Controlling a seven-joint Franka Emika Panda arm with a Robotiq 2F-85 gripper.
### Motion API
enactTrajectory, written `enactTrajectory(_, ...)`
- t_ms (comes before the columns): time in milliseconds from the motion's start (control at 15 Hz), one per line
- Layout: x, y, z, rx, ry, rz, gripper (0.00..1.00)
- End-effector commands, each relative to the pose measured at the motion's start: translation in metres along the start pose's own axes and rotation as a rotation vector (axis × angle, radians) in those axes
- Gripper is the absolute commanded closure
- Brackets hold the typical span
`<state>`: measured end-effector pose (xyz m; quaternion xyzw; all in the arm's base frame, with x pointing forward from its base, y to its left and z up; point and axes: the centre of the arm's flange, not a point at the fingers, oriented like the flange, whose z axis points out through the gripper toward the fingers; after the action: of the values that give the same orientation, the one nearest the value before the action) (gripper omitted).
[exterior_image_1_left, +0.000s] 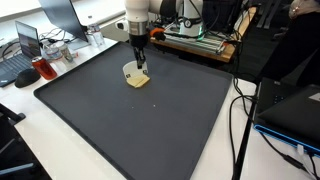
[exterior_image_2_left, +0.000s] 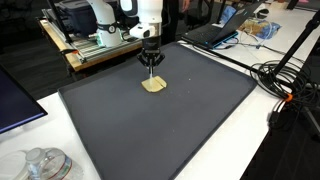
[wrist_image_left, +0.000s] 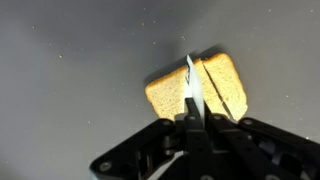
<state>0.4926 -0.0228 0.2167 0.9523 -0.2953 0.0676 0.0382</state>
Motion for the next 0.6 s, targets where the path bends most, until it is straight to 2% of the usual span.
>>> enactTrajectory(0,0.005,-0.005,0.015,-0.016,0.002,-0.016,0.99)
enactTrajectory(533,0.005,-0.002,0.035,-0.03,-0.028,-0.026,0.99)
